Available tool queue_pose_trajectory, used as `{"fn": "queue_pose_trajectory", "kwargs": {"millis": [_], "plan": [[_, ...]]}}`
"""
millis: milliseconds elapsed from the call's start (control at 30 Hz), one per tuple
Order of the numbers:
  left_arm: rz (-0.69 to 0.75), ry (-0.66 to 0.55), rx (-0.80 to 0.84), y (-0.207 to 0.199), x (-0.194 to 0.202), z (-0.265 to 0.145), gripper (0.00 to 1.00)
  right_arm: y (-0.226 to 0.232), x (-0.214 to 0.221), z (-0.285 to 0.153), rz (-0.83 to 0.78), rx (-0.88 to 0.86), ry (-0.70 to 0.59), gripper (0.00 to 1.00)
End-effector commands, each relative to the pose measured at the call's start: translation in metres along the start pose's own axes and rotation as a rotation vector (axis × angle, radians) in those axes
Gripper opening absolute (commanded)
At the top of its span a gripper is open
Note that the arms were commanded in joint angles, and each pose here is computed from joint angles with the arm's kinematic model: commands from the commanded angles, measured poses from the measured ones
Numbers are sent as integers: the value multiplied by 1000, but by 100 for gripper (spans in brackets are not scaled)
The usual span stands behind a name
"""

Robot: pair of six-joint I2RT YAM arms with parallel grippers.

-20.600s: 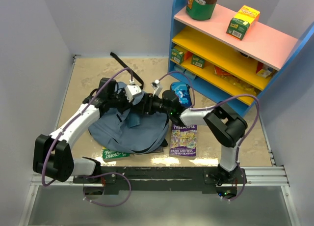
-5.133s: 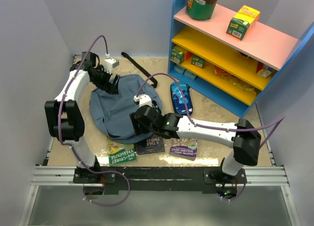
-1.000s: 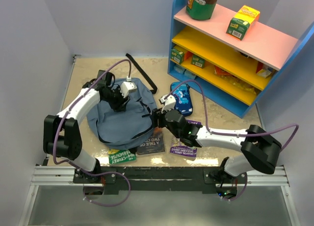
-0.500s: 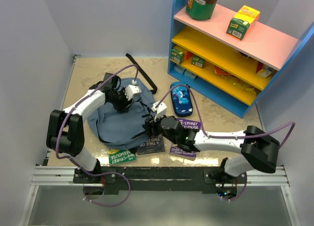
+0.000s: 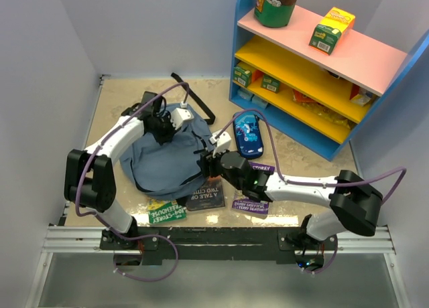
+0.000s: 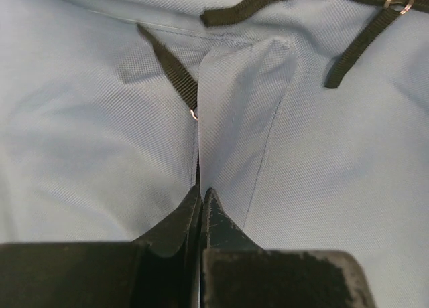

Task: Pack the student bag
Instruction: Adjust the student bag at the center of the board.

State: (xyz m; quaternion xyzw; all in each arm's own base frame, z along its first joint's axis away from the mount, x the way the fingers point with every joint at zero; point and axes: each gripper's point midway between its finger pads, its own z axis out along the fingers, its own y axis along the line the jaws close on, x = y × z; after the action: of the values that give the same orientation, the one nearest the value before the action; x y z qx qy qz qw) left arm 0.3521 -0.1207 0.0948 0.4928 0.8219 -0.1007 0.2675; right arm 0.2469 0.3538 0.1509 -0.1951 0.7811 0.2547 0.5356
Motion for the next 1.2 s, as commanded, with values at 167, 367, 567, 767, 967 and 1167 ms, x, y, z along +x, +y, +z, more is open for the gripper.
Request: {"fn": "queue_pose_trajectory", "kwargs": {"millis": [167, 367, 567, 767, 967, 1167], "plan": [[-18, -200, -166, 44, -83, -60, 0, 62, 5, 13, 16, -177, 4, 50], [11, -185, -143, 34, -78, -67, 0, 47, 75, 13, 32, -114, 139, 43], [45, -175, -184, 41, -80, -81, 0, 38, 107, 13, 51, -82, 211, 44], [49, -121, -140, 32, -63, -69, 0, 26, -9, 11, 55, -80, 31, 59], [70, -51, -110, 19, -31, -49, 0, -42, -102, 19, 72, 39, -59, 63], [73, -23, -95, 12, -15, -39, 0, -72, -87, 38, 21, 121, 56, 60]]}}
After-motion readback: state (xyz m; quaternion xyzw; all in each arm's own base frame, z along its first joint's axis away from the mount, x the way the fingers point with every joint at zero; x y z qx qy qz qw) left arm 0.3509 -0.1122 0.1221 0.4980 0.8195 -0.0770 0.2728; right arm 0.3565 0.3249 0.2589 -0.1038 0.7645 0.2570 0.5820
